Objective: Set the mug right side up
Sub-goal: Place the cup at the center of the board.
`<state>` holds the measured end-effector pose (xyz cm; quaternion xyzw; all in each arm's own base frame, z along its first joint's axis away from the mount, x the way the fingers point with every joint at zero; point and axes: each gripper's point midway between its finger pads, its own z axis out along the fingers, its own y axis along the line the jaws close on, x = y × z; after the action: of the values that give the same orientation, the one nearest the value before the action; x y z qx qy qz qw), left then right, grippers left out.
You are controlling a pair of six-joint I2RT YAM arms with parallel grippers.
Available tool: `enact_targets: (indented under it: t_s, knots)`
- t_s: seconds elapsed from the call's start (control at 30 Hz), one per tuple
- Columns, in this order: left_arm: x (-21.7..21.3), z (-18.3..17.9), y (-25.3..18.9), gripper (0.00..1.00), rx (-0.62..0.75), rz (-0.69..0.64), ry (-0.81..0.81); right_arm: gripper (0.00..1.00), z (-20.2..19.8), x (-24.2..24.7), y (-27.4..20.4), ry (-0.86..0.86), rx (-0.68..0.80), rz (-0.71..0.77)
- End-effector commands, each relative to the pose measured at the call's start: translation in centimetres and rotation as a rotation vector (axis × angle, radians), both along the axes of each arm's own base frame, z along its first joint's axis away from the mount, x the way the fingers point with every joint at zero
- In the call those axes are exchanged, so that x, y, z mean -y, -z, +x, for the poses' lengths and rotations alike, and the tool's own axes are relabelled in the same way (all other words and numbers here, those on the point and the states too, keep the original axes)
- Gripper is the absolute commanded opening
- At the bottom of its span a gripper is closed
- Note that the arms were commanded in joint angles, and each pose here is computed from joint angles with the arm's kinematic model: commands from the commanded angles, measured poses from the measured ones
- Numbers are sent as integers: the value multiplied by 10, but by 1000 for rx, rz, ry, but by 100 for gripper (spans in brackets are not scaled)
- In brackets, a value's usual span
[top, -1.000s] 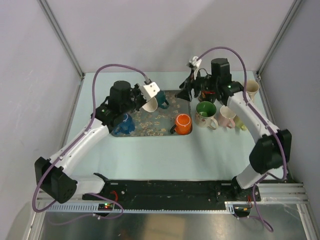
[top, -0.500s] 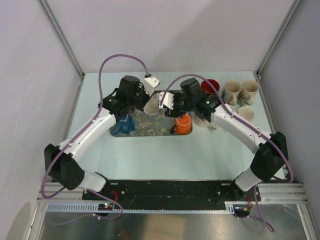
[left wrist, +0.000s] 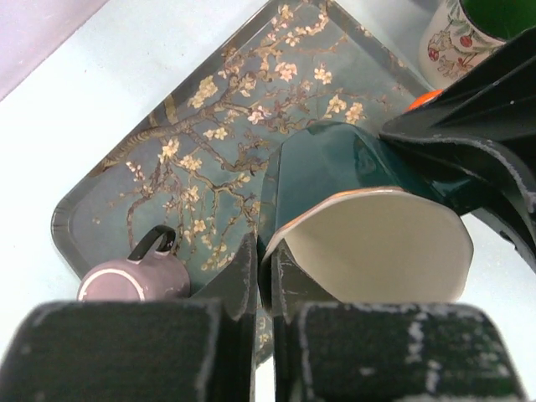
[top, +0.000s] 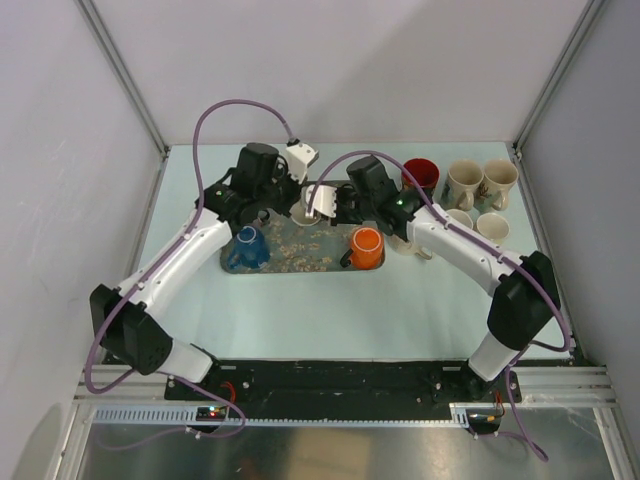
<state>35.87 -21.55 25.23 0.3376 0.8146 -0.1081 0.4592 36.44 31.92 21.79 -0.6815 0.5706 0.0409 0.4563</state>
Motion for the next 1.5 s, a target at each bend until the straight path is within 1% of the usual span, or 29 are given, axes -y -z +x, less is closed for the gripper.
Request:
enact_targets:
  t_s: [0.0,0.03,0.07,0.1,0.13,0.17,0.2,0.27,0.3,0.37,0.47,0.53,0.63,0.73,0.87,1.0,1.17,1.47]
  knots:
    - [24,6,-53,13,96,-142,48,4,11,-6,-35,10,66,77]
    - [23,8,-55,31,99,-145,35,2,11,-2,-36,21,56,83]
    - [21,11,-57,46,100,-149,9,1,11,2,-36,30,46,89]
    - [17,13,-60,59,104,-157,-22,0,12,8,-36,46,28,95]
    - [13,16,-63,69,107,-164,-53,0,11,14,-35,63,6,106]
    - [5,19,-69,77,111,-183,-103,0,12,24,-37,89,-11,120]
    - [0,21,-74,84,112,-205,-137,0,11,32,-40,108,-28,143]
    - [-9,24,-83,92,102,-260,-177,0,10,55,-45,162,-65,184]
    - [-12,24,-86,95,97,-284,-191,0,9,66,-46,186,-89,206]
    - [-16,25,-87,97,91,-299,-204,0,7,92,-54,253,-131,267]
    - [-18,27,-81,96,81,-291,-210,0,7,138,-68,394,-187,383]
    - [-16,27,-77,95,66,-291,-203,0,12,186,-75,537,-202,462]
    - [-13,26,-74,94,49,-304,-190,0,7,251,-84,741,-203,572]
    - [-12,24,-70,94,38,-307,-184,0,-6,323,-77,980,-216,650]
    - [-9,25,-63,93,20,-309,-180,0,-28,396,-59,1232,-201,712]
    - [-6,24,-61,92,8,-314,-165,0,-37,434,-38,1362,-178,697]
    - [-6,22,-57,91,-5,-317,-160,0,-34,470,-14,1490,-132,672]
    - [-14,17,-56,91,15,-296,-172,0,-17,508,17,1581,-134,693]
